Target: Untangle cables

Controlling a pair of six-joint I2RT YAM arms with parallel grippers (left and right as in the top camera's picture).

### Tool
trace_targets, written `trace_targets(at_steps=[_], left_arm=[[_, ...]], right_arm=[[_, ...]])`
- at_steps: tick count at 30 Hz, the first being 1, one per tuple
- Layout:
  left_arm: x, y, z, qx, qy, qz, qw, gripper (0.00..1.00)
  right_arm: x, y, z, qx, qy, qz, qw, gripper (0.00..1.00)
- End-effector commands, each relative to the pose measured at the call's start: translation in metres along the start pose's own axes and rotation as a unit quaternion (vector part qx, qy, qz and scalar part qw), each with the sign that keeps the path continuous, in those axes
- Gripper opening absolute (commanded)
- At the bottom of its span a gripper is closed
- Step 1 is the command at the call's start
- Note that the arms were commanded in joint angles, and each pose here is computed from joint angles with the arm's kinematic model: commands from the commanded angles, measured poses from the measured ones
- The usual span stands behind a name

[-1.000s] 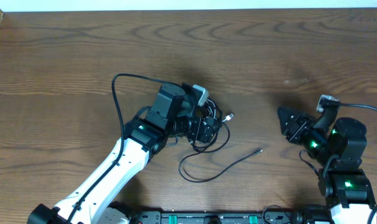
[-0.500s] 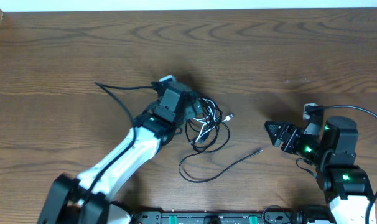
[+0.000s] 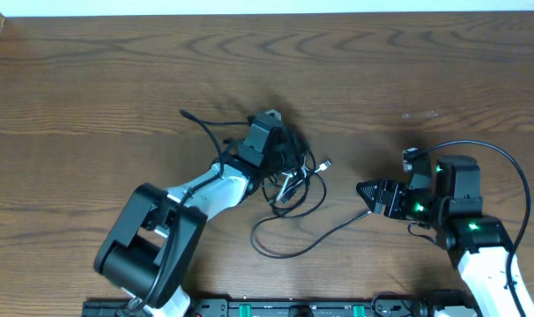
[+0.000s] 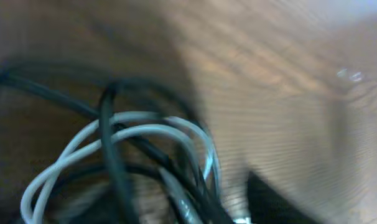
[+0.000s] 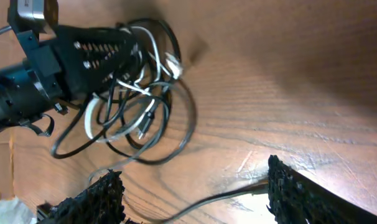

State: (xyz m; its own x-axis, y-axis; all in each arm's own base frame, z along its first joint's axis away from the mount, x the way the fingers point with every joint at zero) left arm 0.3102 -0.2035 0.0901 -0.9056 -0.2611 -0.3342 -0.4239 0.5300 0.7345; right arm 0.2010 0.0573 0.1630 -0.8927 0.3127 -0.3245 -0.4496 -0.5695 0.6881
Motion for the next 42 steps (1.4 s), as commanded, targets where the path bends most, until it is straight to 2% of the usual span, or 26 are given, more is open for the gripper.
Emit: trace_targets(at_steps=[1, 5, 8, 11, 13, 19, 23, 25, 29, 31, 33, 37, 42], left_arm=[[-0.005, -0.001, 0.003, 0.012, 0.007, 0.003, 1.0, 0.08], [-0.044, 0.025, -0.016, 0.112, 0.047, -0.062, 0.991, 0.08], [-0.073, 0.061, -0.024, 0.161, 0.146, -0.113, 0.969, 0.07], [-0.084, 0.092, -0.035, 0.207, 0.225, -0.123, 0.944, 0.08], [-0.084, 0.112, -0.048, 0.239, 0.23, -0.119, 0.936, 0.08], [-0.073, 0.151, -0.077, 0.316, 0.172, -0.073, 0.93, 0.08], [-0.068, 0.158, -0.082, 0.331, 0.095, -0.068, 0.936, 0.08], [-0.065, 0.158, -0.083, 0.336, 0.064, -0.063, 0.938, 0.08], [-0.057, 0.16, -0.088, 0.358, -0.063, -0.054, 0.93, 0.07], [-0.05, 0.162, -0.09, 0.375, -0.153, -0.053, 0.913, 0.08], [-0.044, 0.163, -0.09, 0.389, -0.209, -0.042, 0.896, 0.08], [-0.038, 0.16, -0.086, 0.386, -0.207, -0.017, 0.899, 0.08], [-0.038, 0.158, -0.085, 0.383, -0.223, -0.022, 0.896, 0.08]], right_arm=[[-0.001, -0.002, 0.003, -0.008, 0.011, 0.009, 1.0, 0.73], [0.001, -0.002, 0.005, -0.025, 0.013, 0.021, 0.999, 0.73], [0.004, -0.002, 0.012, -0.065, 0.032, 0.038, 0.997, 0.77], [0.007, 0.0, 0.018, -0.106, 0.053, 0.053, 0.992, 0.83], [0.009, 0.001, 0.021, -0.127, 0.071, 0.059, 0.988, 0.86], [0.01, 0.006, 0.036, -0.219, 0.132, 0.067, 0.964, 0.9], [0.009, 0.018, 0.056, -0.343, 0.197, 0.067, 0.916, 0.91], [0.007, 0.02, 0.059, -0.359, 0.211, 0.062, 0.907, 0.88], [0.004, 0.018, 0.057, -0.34, 0.216, 0.05, 0.914, 0.87], [0.004, 0.018, 0.058, -0.34, 0.216, 0.05, 0.914, 0.87], [0.004, 0.018, 0.058, -0.34, 0.216, 0.05, 0.914, 0.86], [0.003, 0.02, 0.061, -0.358, 0.231, 0.045, 0.904, 0.79], [-0.002, 0.038, 0.08, -0.458, 0.283, 0.051, 0.841, 0.78]])
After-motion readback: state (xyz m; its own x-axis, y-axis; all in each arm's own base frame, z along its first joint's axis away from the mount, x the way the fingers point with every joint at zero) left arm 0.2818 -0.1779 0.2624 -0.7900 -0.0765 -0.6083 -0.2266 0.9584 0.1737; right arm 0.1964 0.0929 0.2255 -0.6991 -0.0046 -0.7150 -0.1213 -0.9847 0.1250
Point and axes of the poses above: each gripper's point midway between its finger pads, its own y axis back along the fingers, its own z axis along the line the jaws close on, x = y × z, the point moved 9 cm from there along y, back along the fingers, and after that the axes turned 4 degrees about -y, right-handed, at the moved point
